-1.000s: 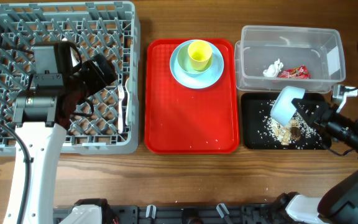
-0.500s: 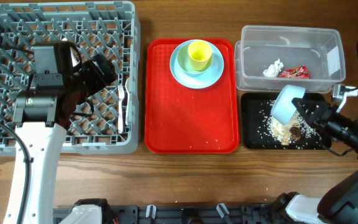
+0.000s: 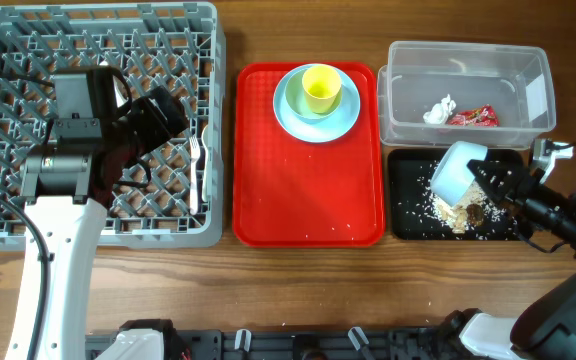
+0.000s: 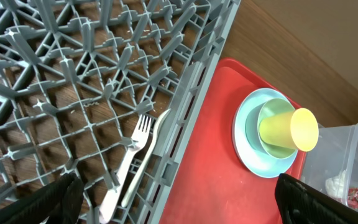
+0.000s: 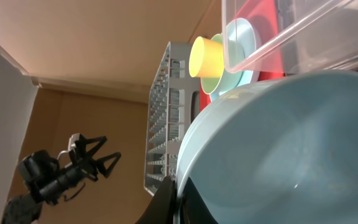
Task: Sort waste into correct bins and load items into the dishwasher rack
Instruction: 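Hold the bowl inverted over the black tray and shake it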
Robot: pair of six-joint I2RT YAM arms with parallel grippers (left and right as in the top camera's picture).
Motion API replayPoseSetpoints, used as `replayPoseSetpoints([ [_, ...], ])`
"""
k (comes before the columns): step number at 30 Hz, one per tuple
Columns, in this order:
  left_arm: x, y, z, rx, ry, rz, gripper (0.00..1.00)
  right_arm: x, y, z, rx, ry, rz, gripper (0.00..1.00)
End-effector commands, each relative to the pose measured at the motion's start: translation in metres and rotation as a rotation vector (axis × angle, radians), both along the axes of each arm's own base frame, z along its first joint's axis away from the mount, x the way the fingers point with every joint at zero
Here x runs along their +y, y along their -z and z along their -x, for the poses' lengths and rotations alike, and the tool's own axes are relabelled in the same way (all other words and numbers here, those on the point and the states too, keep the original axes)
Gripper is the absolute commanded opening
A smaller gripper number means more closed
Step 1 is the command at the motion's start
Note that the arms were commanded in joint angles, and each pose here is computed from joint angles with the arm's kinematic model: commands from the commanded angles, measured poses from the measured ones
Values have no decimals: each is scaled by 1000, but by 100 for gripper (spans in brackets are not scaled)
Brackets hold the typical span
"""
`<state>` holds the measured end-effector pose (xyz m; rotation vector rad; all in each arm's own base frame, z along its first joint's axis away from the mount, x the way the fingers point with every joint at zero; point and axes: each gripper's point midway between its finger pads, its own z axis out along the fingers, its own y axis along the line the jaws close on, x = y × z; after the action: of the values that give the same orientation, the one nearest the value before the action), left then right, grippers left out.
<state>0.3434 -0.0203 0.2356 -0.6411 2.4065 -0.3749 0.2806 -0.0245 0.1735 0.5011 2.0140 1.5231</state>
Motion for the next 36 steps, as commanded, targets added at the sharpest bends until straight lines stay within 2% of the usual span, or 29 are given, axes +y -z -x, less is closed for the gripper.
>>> replayPoseSetpoints([
  [1,0,-1,-1,-1,-6,13,100,4,-9,2,-74,-18,33,4],
  [9,0,-1,-1,-2,-6,13,100,-1,-6,-4,-53,-2,34,4],
  [11,0,-1,-1,-2,-6,13,100,3,-6,1,45,10,-47,4],
  [13,0,-1,-1,-2,-6,13,100,1,-5,-1,11,8,-14,4],
  [16,0,-1,-1,-2,-6,13,100,3,0,3,100,14,-46,4],
  [18,0,-1,-1,-2,-6,13,100,-1,2,-1,67,16,-4,4],
  [20,0,-1,-1,-2,-6,13,100,0,-1,-1,79,21,-41,4],
  [21,0,-1,-1,-2,-6,13,100,-1,-6,-3,15,15,-28,4],
  [22,0,-1,-1,-1,-6,13,100,-3,-3,-5,23,19,-15,4],
  [23,0,-1,-1,-2,-6,13,100,2,-7,-1,88,26,-92,4],
  [25,0,-1,-1,-2,-6,13,100,5,-25,-2,-114,1,-59,4],
  [26,0,-1,-1,-2,-6,13,100,2,-20,-5,-119,-2,-21,4],
  [27,0,-1,-1,-2,-6,13,100,2,-17,-4,-48,7,-57,4],
  [28,0,-1,-1,-2,-6,13,100,5,-21,-2,-50,3,-80,4],
  [29,0,-1,-1,-2,-6,13,100,9,-32,-1,-186,-12,-45,4],
  [30,0,-1,-1,-2,-6,13,100,9,-29,-3,-250,-32,28,4],
  [32,0,-1,-1,-2,-6,13,100,9,-21,-2,-129,-23,-18,5],
  [34,0,-1,-1,-2,-6,13,100,9,-23,-2,-211,-36,39,4],
  [35,0,-1,-1,-2,-6,13,100,7,-15,-3,-164,-37,58,4],
  [36,0,-1,-1,-2,-6,13,100,9,-17,-1,-113,-28,4,4],
])
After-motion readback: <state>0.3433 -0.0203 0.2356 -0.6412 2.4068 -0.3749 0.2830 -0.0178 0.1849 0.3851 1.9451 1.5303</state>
